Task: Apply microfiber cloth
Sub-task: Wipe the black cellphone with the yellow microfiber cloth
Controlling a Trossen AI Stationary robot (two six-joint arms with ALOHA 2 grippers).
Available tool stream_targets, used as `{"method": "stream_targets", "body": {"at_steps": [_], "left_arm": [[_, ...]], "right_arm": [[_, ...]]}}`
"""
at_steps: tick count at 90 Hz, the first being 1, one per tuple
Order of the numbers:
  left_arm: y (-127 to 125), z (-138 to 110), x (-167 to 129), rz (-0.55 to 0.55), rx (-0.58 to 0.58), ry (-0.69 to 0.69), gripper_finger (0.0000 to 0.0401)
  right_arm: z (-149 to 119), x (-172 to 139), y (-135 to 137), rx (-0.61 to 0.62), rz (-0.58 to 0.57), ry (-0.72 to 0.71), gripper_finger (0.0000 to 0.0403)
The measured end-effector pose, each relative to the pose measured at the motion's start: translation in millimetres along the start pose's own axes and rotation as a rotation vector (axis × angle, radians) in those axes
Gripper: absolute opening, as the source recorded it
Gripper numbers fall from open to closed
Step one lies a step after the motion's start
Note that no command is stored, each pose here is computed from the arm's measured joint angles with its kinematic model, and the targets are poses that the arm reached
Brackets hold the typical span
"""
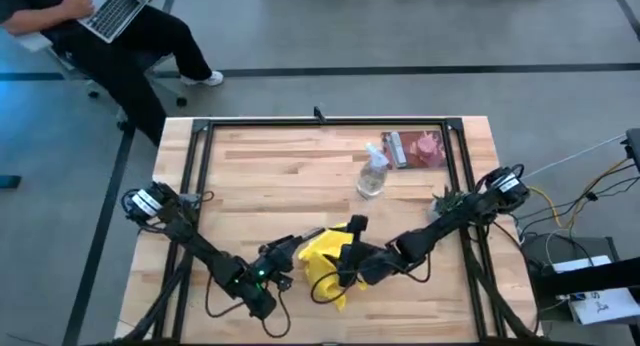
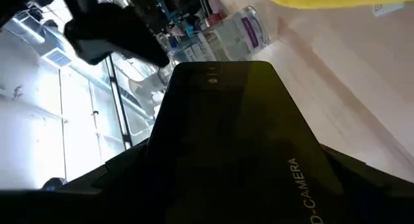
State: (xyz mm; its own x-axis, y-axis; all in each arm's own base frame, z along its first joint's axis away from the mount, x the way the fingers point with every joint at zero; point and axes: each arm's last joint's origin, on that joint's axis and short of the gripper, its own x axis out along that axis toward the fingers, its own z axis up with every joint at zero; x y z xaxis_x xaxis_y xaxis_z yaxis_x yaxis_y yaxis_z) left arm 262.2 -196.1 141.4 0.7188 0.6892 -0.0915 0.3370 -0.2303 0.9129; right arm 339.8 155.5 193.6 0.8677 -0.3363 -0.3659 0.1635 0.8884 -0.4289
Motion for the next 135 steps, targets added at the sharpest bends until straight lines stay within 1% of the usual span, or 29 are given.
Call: {"method": "stream_targets", "body": {"at_steps": [8,14,21,30,46,58,70,83,89,102,108,120,127,135], "left_arm": [[0,1,0,-0.011,0.017,-0.022,0.0316],[0,1,0,-0.015,0.026,-0.031,0.0316],[0,1,0,-0.016,0.025,-0.034,0.0316],[8,4,0,-0.013,0.002,-0.036,0.0316],[25,9,-1,-0.010,-0.056,-0.050,0.0316],[27,9,-1,-0.011,-0.060,-0.056,0.0316],[26,10,-1,-0.021,-0.061,-0.080,0.0319],[28,10,-1,-0.020,-0.068,-0.085,0.0325],[30,11,-1,-0.020,-0.075,-0.087,0.0329],[32,11,-1,-0.018,-0.187,-0.077,0.0341],[32,11,-1,-0.017,-0.275,-0.067,0.0343],[34,9,-1,-0.011,-0.459,-0.051,0.0345],[35,9,-3,-0.013,-0.562,-0.057,0.0346],[38,8,-7,-0.015,-0.691,-0.067,0.0346]], "right_arm": [[9,1,-3,-0.104,0.001,0.000,0.0339],[14,3,-5,-0.165,0.028,0.018,0.0338],[17,7,-10,-0.187,0.086,0.048,0.0331],[18,13,-17,-0.177,0.180,0.073,0.0307],[12,22,-26,-0.184,0.252,0.118,0.0242],[20,22,-27,-0.169,0.314,0.089,0.0184],[24,22,-28,-0.184,0.329,0.098,0.0115],[24,22,-30,-0.178,0.342,0.110,0.0028],[24,22,-30,-0.181,0.345,0.119,0.0016],[22,21,-30,-0.207,0.325,0.133,0.0021],[23,19,-31,-0.252,0.309,0.154,0.0013],[28,14,-35,-0.306,0.285,0.191,0.0012],[31,11,-37,-0.337,0.282,0.211,0.0012],[34,7,-40,-0.374,0.252,0.232,0.0012]]}}
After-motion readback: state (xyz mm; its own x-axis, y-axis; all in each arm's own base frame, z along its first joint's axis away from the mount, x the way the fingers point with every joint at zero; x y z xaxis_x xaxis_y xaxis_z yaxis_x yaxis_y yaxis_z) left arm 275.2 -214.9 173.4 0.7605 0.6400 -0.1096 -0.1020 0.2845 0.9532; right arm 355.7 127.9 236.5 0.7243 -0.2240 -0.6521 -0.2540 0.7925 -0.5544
